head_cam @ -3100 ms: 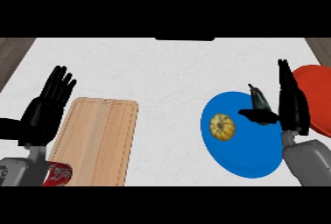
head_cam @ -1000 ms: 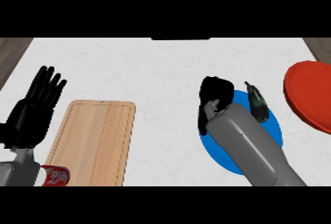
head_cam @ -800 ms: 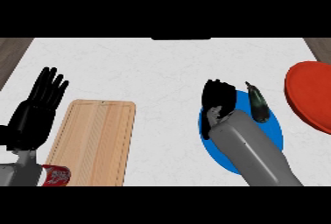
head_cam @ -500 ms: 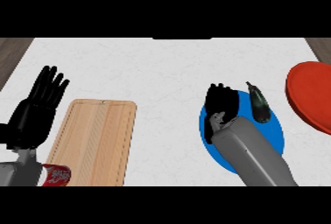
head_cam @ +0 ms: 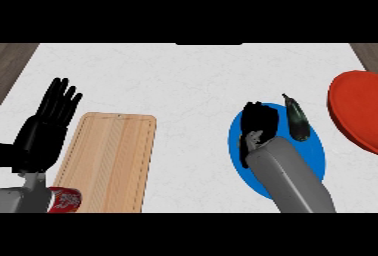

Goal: Pick the squash from the plate and place it in the bowl

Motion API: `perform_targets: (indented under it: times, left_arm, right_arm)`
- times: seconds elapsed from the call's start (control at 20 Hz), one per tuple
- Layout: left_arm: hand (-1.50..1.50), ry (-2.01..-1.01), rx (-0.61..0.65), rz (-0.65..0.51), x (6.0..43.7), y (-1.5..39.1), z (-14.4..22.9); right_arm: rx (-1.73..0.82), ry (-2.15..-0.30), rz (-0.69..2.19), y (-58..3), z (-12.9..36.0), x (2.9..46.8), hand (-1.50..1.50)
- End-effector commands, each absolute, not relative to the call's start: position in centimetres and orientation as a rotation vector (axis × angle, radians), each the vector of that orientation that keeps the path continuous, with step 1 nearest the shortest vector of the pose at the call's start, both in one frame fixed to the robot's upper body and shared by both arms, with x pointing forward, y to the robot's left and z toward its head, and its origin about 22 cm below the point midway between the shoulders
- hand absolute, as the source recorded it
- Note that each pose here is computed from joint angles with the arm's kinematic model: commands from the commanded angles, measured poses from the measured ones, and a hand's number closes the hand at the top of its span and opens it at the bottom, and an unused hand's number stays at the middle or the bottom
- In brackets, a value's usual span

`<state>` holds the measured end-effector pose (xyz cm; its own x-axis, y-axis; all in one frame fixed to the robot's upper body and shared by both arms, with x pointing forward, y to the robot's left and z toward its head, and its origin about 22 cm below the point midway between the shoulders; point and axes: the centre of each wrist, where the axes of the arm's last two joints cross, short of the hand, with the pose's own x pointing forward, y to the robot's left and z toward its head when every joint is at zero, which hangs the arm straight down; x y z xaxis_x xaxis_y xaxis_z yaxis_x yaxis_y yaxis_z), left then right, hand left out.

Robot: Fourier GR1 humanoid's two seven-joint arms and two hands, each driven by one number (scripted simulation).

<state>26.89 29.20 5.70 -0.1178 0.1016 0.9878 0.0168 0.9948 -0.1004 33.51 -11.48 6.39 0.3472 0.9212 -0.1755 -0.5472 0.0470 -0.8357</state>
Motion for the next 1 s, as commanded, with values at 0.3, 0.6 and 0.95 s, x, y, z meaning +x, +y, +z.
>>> perform_targets:
  times: [0.3, 0.6, 0.95]
  left_arm:
    - [0.00, -1.678, -0.082, 0.074, 27.3, 29.7, 4.4]
    - [0.00, -1.684, -0.081, 0.058, 27.5, 30.0, 5.9]
    - [0.00, -1.672, -0.055, 0.097, 26.0, 31.6, 5.6]
  right_arm:
    - [-1.063, -0.271, 1.306, -11.5, 4.0, 34.2, 1.50]
    - [-1.091, -0.295, 1.364, -11.3, 4.4, 34.2, 1.50]
    - [-0.791, -0.658, 1.612, -17.7, 4.3, 31.6, 1.50]
